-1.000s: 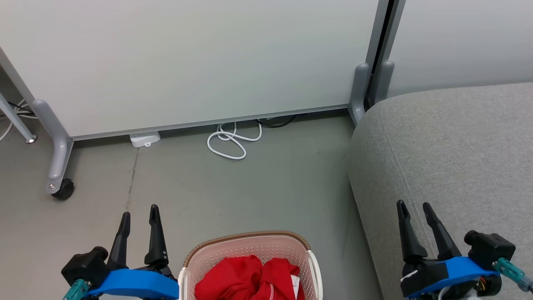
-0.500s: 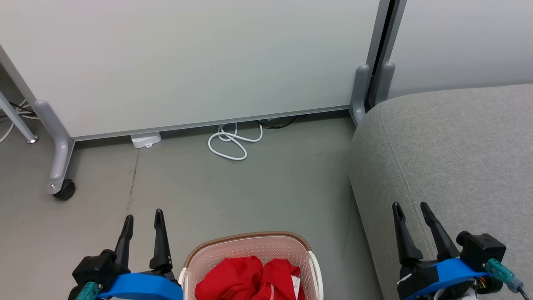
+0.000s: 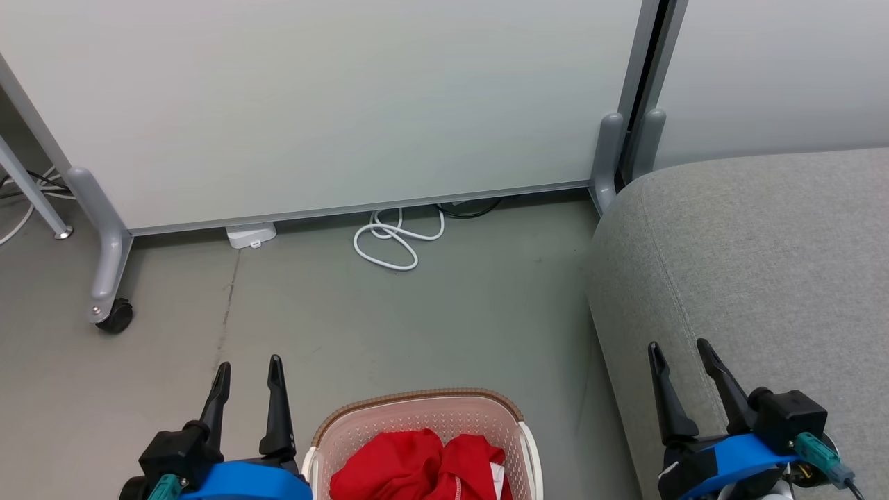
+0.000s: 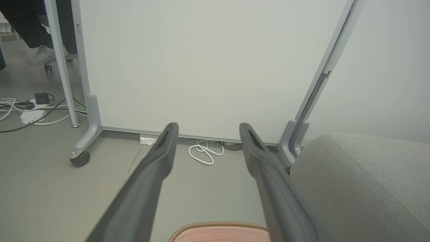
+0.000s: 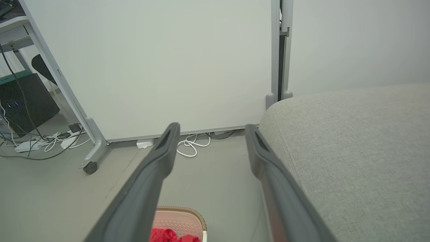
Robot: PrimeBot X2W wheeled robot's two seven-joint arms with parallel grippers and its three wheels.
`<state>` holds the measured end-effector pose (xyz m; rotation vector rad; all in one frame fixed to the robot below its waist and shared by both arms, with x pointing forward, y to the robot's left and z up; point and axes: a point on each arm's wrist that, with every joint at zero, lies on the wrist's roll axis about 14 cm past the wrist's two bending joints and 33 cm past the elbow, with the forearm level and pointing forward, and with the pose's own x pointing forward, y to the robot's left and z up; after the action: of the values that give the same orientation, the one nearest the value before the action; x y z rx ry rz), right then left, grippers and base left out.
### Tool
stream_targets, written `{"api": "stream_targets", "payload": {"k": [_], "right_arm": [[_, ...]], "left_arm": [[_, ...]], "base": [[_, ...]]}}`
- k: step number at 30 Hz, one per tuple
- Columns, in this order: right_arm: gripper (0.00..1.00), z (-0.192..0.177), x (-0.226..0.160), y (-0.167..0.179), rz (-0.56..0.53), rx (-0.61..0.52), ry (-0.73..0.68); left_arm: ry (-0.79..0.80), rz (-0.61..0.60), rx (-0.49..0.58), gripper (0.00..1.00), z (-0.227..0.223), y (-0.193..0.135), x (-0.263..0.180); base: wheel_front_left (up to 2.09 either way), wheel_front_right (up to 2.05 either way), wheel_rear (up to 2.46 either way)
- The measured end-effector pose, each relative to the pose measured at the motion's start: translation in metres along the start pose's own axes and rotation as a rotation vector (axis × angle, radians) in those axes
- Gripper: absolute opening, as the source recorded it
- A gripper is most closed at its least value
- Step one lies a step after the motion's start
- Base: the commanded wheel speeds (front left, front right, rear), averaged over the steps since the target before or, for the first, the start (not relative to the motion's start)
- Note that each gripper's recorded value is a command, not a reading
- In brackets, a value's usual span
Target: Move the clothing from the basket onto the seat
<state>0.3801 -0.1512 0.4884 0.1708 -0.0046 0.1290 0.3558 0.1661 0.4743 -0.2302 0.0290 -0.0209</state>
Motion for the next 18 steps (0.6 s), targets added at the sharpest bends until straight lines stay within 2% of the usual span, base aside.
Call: {"api": "stream_targets", "payload": {"k": [8, 18], "right_arm": [[1.0, -0.0015, 0.0, 0.0026, 0.014, -0.045, 0.005], [1.0, -0.0003, -0.0008, 0.0023, 0.013, -0.047, 0.002]], "left_arm": [[-0.009, -0.001, 0.028, 1.0, 0.0008, -0.0002, -0.0016], [-0.008, 0.017, -0.016, 1.0, 0.0001, 0.0025, -0.0034]], "base": [[0.0, 0.0, 0.0], [0.0, 0.0, 0.0]]}}
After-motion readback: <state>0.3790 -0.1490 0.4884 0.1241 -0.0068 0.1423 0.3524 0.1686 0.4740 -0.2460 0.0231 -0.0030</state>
